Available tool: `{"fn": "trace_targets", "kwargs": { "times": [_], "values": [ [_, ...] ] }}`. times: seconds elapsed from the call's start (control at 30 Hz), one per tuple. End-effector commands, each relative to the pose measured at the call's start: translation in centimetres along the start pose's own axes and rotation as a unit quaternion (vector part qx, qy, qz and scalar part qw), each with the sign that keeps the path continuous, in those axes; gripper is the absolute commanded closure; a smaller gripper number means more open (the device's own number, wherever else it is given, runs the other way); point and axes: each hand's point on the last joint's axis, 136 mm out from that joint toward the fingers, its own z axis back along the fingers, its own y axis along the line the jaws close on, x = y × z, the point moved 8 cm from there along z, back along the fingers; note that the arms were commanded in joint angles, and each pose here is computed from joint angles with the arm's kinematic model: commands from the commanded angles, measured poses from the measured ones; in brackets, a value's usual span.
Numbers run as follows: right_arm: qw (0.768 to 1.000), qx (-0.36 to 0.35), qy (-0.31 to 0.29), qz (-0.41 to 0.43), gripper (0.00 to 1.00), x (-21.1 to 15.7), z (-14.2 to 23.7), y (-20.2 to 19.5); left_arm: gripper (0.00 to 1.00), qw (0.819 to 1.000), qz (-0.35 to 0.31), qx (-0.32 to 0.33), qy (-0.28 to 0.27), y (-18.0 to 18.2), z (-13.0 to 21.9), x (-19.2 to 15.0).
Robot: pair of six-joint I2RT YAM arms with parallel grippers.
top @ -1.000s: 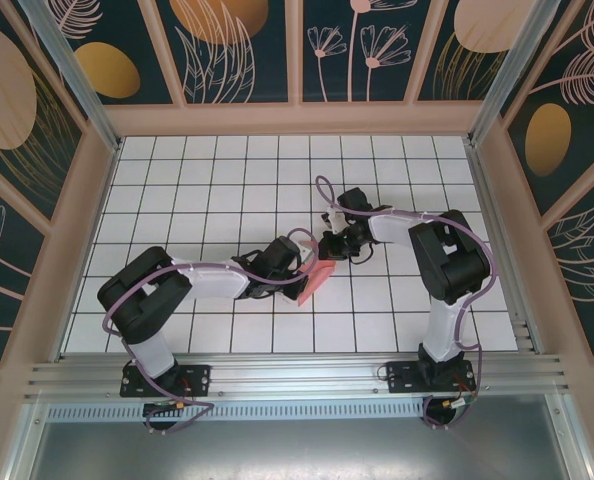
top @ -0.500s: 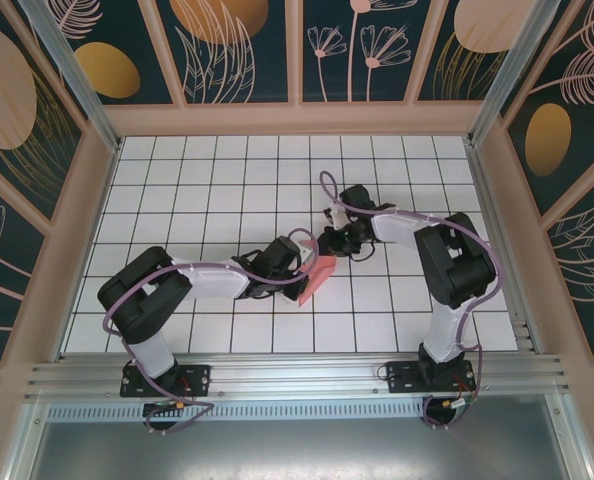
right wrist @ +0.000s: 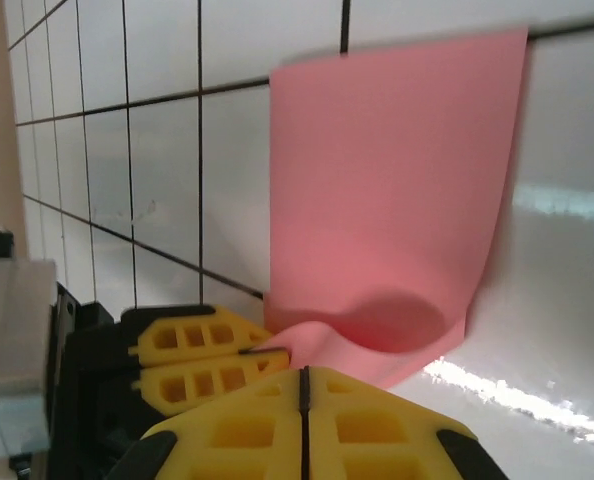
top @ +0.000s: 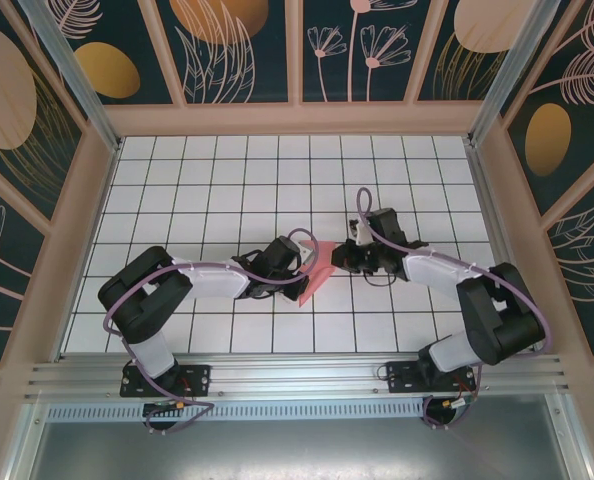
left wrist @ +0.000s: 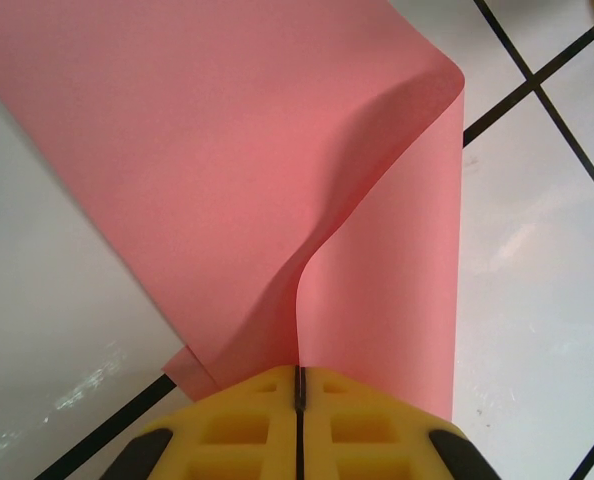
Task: Fold a paper plane with a square sheet of paper (pick it up from the middle)
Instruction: Third fold the triangle at the center of the table.
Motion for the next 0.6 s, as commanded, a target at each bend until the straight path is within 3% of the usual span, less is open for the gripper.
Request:
{"fn": "trace_targets", "kwargs": {
  "times": [0.0,0.57],
  "values": [
    [0.997,0.075,-0.025,-0.027,0.93,0.0,-0.1,1.6,0.9,1.0,0.004,0.0,0.016,0.4,-0.5,-0.6],
    [0.996,0.057,-0.005,-0.066,0.96,-1.8,-3.6,-1.2,0.91,1.0,0.004,0.007,0.021,0.6,-0.5,-0.7]
  ]
}}
